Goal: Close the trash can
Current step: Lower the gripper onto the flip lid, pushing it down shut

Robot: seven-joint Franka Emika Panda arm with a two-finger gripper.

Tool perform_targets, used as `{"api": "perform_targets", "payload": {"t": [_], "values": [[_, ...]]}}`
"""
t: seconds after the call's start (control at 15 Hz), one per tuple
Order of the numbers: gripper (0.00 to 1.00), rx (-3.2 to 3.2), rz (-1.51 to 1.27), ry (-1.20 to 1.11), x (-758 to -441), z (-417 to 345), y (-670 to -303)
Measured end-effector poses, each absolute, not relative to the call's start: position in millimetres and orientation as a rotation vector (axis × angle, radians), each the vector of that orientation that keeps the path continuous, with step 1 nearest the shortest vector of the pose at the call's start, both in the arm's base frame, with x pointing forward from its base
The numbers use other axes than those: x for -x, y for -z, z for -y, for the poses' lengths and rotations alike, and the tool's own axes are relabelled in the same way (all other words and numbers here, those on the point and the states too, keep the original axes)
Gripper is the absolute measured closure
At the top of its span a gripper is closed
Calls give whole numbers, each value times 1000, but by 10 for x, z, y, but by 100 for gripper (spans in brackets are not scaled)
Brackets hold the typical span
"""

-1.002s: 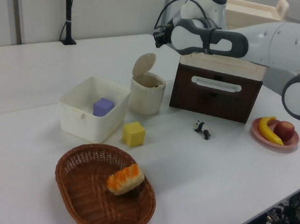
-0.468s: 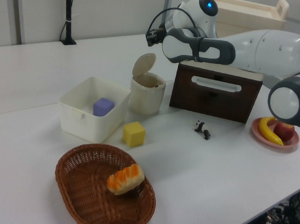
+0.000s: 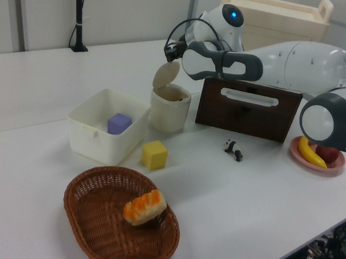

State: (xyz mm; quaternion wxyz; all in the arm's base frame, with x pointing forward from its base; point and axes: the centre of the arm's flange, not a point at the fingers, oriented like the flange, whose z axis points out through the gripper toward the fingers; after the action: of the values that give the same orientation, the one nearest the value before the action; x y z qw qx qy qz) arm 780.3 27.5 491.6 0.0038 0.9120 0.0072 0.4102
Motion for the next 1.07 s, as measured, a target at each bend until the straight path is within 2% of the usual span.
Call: {"api": "perform_targets", "payload": {"t": [0.53, 1.07], "values": [[99, -2943, -15, -1040, -7773, -192, -4733], [99, -2991, -83, -815, -7707, -92, -4390]]}}
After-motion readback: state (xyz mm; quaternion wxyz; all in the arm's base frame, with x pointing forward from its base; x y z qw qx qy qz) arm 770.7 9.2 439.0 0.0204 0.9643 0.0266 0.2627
